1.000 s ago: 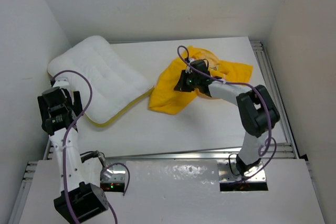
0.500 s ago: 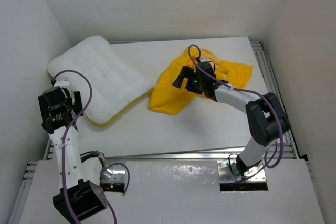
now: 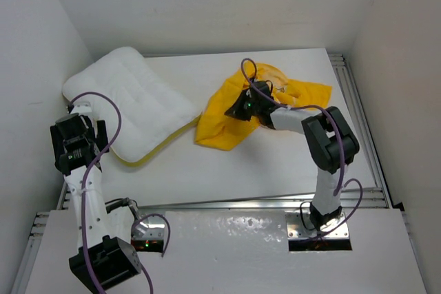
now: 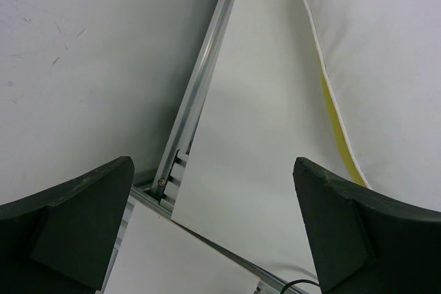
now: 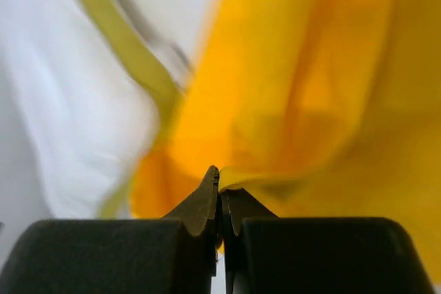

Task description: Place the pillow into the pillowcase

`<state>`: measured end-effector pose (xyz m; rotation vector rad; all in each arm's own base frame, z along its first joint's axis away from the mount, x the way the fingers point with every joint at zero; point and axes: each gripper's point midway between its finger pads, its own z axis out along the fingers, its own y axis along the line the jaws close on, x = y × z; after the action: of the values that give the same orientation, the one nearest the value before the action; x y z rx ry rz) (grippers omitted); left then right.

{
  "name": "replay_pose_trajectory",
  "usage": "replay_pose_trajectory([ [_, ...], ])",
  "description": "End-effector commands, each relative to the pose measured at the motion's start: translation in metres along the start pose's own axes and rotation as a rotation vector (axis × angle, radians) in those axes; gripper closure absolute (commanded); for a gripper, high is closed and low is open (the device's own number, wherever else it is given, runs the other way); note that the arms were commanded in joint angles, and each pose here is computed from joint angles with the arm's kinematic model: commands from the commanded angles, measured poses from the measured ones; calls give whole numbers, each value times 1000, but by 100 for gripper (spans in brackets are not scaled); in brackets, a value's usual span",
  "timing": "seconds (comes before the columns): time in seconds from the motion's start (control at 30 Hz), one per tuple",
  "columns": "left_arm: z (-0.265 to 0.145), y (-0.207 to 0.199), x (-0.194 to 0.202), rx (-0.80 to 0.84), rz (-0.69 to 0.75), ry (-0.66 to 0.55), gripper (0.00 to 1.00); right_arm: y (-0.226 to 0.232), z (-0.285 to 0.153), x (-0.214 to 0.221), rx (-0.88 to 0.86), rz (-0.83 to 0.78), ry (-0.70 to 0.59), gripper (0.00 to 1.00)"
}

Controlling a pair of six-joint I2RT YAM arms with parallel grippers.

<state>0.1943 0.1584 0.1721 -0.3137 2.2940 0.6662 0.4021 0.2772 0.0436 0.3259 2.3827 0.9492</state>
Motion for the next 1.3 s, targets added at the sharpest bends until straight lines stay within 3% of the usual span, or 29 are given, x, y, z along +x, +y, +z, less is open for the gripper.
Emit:
replay_pose_trajectory([
  [0.0, -3, 7, -6, -29, 4, -23, 0, 97, -48, -138, -260, -53, -405, 100],
  [0.07, -2, 6, -3, -29, 10, -14, 0, 119, -79, -200, -283, -38, -612, 100],
  [0.13, 1, 5, -1, -28, 15, -5, 0, 158, -111, -247, -343, -88, -784, 100],
  [0.23, 4, 6, -1, -33, 12, -1, 0, 180, -133, -303, -333, -67, -1026, 100],
  [0.3, 5, 7, -2, -38, 12, 2, 0, 155, -112, -328, -249, 52, -1119, 100],
  [0.37, 5, 8, -3, -47, 10, 6, 0, 177, -121, -358, -288, 97, -1200, 100],
  [0.4, 5, 9, -3, -49, 12, 9, 0, 153, -78, -357, -210, 100, -1160, 100],
  [0.43, 5, 10, -3, -55, 11, 11, 0, 189, -98, -376, -286, 88, -1206, 95],
  [0.47, 6, 11, -3, -58, 11, 12, 0, 202, -87, -376, -309, 54, -1191, 85],
  [0.5, 7, 10, -3, -53, 10, 12, 0, 210, -69, -379, -321, -17, -1181, 54],
  [0.53, 7, 9, -3, -52, 10, 14, 0, 227, -54, -366, -384, -103, -1106, 37],
  [0.6, 8, 6, -4, -35, 1, 12, 0, 229, -30, -344, -353, -214, -1006, 7],
  [0.63, 8, 5, -5, -31, -1, 12, 0, 225, -30, -329, -326, -252, -945, 2],
  [0.73, 6, 3, -9, -9, -11, 5, 0, 202, -20, -291, -227, -430, -781, 1],
  [0.77, 5, 2, -9, -3, -13, 6, 0, 214, -32, -281, -243, -512, -724, 1],
  [0.8, 5, 2, -10, -3, -12, 3, 0, 193, -25, -264, -151, -600, -605, 1],
  [0.87, 3, 3, -11, -5, -16, -4, 0, 178, -45, -253, -48, -687, -538, 11],
  [0.9, 2, 3, -11, -6, -17, -6, 0, 160, -52, -245, 24, -692, -500, 18],
  [0.93, 1, 3, -13, -1, -20, -12, 0, 115, -41, -221, 125, -688, -427, 52],
  [0.97, 1, 3, -13, -1, -20, -13, 0, 113, -71, -221, 162, -701, -469, 70],
  [1.0, 0, 3, -13, 0, -23, -14, 0, 61, -64, -200, 286, -680, -446, 79],
  [1.03, -1, 2, -15, 6, -24, -20, 0, 46, -70, -195, 324, -677, -463, 82],
  [1.07, -2, 2, -15, 4, -25, -21, 0, 35, -76, -196, 350, -674, -503, 66],
  [1.1, -3, 2, -16, 7, -24, -27, 0, -1, -81, -182, 453, -660, -480, 30],
  [1.13, -4, 2, -16, 7, -24, -27, 0, -11, -80, -179, 484, -656, -472, 30],
  [1.2, -6, 3, -17, 6, -23, -35, 0, -47, -76, -170, 605, -653, -401, 14],
  [1.27, -9, 4, -18, 3, -23, -41, 0, -72, -74, -162, 679, -649, -330, 11],
])
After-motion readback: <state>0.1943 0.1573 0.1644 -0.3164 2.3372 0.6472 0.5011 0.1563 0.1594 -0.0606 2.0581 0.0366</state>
